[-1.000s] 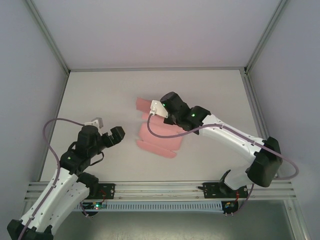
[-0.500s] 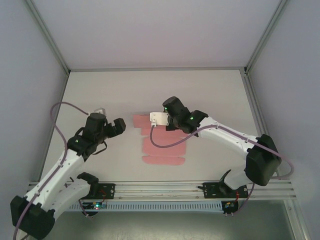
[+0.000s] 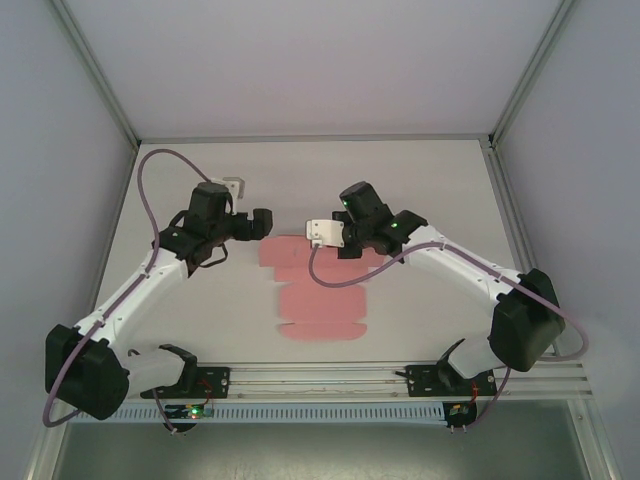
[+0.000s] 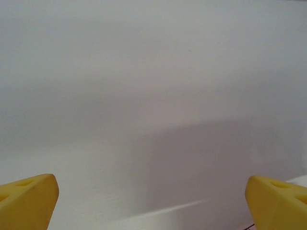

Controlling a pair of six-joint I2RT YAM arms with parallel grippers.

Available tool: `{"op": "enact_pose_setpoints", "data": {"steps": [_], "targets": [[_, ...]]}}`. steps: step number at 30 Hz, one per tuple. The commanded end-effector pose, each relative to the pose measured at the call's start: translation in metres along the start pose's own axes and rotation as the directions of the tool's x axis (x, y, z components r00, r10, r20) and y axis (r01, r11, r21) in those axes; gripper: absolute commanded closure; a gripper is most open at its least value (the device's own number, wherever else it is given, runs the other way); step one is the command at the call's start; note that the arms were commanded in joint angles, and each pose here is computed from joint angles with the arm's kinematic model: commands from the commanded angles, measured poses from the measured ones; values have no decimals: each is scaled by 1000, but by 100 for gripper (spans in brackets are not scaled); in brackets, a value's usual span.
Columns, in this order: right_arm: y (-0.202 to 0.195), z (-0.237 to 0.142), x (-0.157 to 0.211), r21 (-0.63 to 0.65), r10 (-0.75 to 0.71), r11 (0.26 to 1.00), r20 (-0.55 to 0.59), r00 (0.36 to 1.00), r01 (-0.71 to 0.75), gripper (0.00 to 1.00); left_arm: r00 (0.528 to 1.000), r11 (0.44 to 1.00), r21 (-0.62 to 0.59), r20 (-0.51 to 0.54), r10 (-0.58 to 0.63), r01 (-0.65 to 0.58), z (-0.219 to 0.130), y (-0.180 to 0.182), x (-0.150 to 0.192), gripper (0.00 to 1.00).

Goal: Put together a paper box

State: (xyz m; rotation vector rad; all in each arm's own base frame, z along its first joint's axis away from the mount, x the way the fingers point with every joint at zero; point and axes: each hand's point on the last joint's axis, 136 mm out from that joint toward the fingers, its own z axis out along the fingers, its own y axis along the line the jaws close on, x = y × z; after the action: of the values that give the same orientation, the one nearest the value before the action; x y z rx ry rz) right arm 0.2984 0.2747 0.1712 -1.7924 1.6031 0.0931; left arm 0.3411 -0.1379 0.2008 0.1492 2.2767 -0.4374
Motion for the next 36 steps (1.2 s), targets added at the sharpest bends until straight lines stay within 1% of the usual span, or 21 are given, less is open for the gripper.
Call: {"op": "enact_pose_setpoints", "data": {"steps": [1,5,9,11,15,18,22,24,28,29,31,33,36], "targets": [[-8,-21,-21,-1,18,1000,115,993,-18,100,993,988,100,12,120,-121,2,-17,-9,0],[-11,-26,-23,4,28,1000,136,990,-29,100,990,979,148,-9,142,-139,4,-23,-1,1],[-10,-26,-23,-1,37,999,134,990,-38,100,986,949,268,10,168,-164,-1,-44,3,2],[-10,-27,-24,-6,45,999,142,989,-44,100,982,934,307,19,186,-182,-2,-51,3,2],[-14,-26,-26,0,77,997,149,986,-78,100,966,885,397,18,258,-243,-4,-69,9,4],[-21,-25,-29,10,114,993,153,982,-117,100,942,836,463,-3,335,-295,-7,-85,21,6],[-24,-24,-32,0,153,988,161,975,-156,100,914,790,495,25,404,-362,-11,-102,24,7],[-27,-21,-31,3,180,983,153,972,-182,100,909,781,497,38,415,-378,-11,-106,23,7],[-29,-16,-22,8,203,979,107,973,-205,100,910,799,459,54,412,-389,-14,-103,14,10],[-27,-16,-20,1,204,979,100,974,-205,100,912,811,437,54,407,-388,-14,-100,12,12],[-25,-17,-16,-16,207,978,96,974,-206,100,908,836,372,50,416,-403,-18,-90,8,13],[-21,-20,-15,-45,205,979,109,973,-201,100,899,848,314,52,434,-428,-23,-80,8,10],[-12,-26,-17,-93,177,982,138,975,-165,100,888,852,257,62,456,-456,-33,-71,5,8]]}}
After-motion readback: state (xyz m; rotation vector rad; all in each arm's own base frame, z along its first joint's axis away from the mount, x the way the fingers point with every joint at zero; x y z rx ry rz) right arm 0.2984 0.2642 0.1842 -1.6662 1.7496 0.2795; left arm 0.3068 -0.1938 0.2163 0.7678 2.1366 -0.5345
